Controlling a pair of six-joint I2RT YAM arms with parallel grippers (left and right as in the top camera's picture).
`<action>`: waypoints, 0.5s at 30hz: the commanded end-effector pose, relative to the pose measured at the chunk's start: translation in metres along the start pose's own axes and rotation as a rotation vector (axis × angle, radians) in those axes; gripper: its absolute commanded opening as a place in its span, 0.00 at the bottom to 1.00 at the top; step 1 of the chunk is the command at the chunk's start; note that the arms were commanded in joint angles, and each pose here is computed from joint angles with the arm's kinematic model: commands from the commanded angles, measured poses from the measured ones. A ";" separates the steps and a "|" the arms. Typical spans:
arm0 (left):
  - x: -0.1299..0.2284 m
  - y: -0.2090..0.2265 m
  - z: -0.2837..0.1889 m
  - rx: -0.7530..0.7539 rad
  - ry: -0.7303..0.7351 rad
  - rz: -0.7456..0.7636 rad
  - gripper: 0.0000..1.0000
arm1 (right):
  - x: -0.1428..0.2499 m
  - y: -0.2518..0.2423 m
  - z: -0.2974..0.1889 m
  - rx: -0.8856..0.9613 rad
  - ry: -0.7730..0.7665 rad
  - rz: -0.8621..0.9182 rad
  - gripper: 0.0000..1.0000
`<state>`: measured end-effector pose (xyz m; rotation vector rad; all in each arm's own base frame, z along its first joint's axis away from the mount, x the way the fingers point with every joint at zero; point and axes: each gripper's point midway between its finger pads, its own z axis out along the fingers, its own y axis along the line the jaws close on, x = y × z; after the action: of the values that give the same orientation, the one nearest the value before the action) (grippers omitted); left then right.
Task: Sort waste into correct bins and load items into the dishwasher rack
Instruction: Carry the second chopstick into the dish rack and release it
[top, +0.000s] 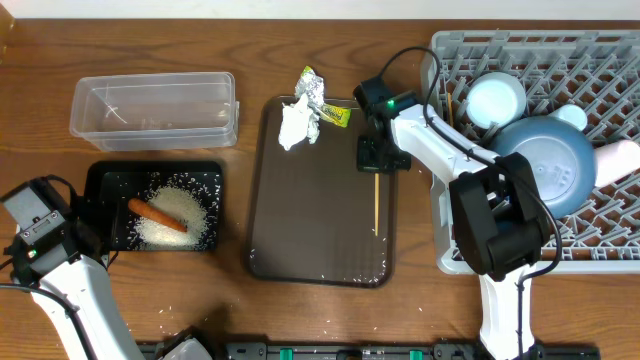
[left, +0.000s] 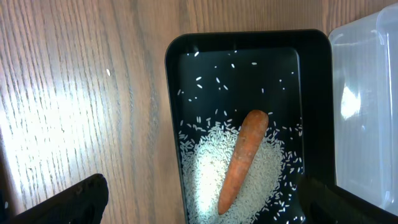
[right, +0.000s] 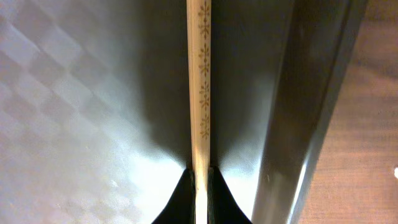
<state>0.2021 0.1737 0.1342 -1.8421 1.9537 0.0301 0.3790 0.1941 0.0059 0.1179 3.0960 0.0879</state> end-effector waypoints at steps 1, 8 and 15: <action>-0.006 -0.003 -0.004 0.006 -0.015 -0.003 0.98 | -0.026 0.017 -0.058 -0.095 -0.113 -0.034 0.01; -0.006 -0.003 -0.004 0.006 -0.015 -0.003 0.98 | -0.068 -0.006 -0.199 -0.197 -0.395 -0.132 0.01; -0.006 -0.003 -0.004 0.006 -0.015 -0.003 0.98 | -0.084 -0.075 -0.248 -0.133 -0.520 -0.147 0.01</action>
<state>0.2021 0.1737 0.1342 -1.8421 1.9537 0.0301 0.4428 0.1176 0.2686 0.0055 2.5215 0.2949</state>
